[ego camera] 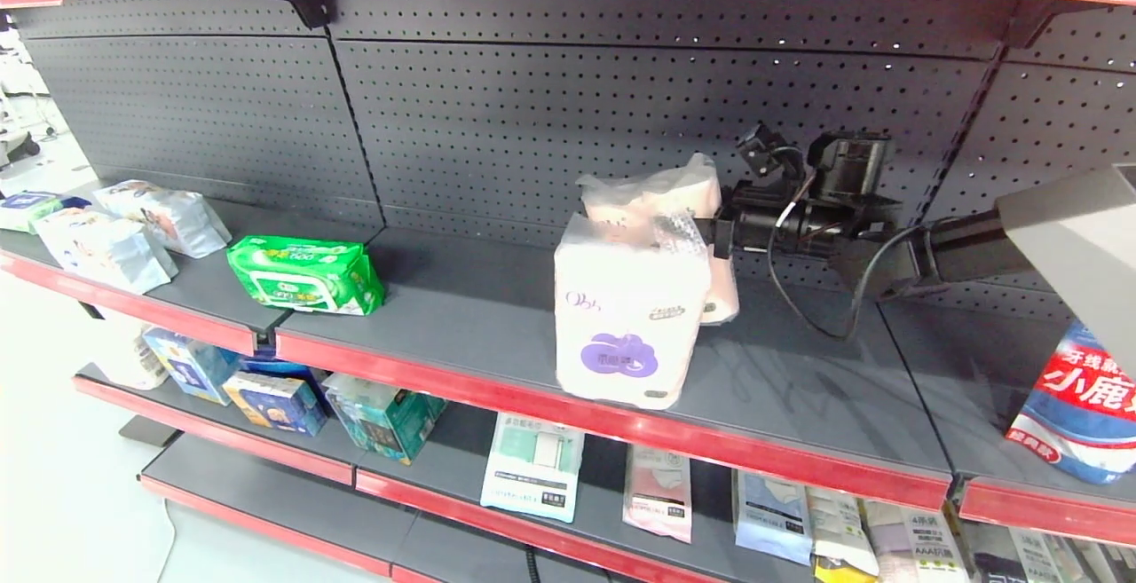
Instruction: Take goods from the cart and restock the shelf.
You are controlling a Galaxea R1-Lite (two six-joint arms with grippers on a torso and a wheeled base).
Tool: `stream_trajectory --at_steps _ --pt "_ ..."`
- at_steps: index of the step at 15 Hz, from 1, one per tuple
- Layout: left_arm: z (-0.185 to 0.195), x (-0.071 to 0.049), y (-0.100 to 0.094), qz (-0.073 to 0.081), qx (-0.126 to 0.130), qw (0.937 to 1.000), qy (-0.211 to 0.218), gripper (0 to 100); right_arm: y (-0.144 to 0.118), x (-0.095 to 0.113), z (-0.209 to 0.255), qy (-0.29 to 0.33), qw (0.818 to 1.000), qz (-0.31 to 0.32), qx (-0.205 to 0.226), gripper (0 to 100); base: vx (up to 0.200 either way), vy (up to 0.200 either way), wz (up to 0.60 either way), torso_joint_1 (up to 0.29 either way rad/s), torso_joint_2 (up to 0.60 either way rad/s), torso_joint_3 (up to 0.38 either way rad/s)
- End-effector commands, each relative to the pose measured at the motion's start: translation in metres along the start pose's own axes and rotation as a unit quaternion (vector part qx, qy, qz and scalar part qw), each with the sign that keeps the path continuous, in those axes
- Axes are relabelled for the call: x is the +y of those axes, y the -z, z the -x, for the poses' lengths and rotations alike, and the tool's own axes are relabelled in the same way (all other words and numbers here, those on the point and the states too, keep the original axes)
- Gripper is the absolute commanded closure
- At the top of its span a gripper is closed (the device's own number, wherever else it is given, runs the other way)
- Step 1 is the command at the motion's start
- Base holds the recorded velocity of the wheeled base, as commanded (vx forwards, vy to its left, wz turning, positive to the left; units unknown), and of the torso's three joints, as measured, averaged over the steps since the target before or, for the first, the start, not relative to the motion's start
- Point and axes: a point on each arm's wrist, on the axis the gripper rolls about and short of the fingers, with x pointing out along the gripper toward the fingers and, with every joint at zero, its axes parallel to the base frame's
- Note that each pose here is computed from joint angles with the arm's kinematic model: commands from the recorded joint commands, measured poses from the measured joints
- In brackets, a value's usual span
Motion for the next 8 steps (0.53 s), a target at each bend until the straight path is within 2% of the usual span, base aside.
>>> stream_trajectory --at_steps 1,4,8 --pt "0.0 0.0 0.0 0.0 -0.001 1.0 -0.001 0 0.016 -0.001 -0.008 -0.002 1.0 -0.003 0.005 100 0.0 0.0 0.0 0.0 0.0 0.0" --pt "0.0 0.0 0.0 0.0 -0.001 1.0 -0.001 0 0.035 -0.008 0.01 0.013 0.999 -0.015 0.03 100 0.0 0.0 0.0 0.0 0.0 0.0" --pt "0.0 0.0 0.0 0.0 -0.001 1.0 -0.001 0 0.041 -0.013 0.043 0.015 0.999 -0.015 0.044 100 0.0 0.0 0.0 0.0 0.0 0.0"
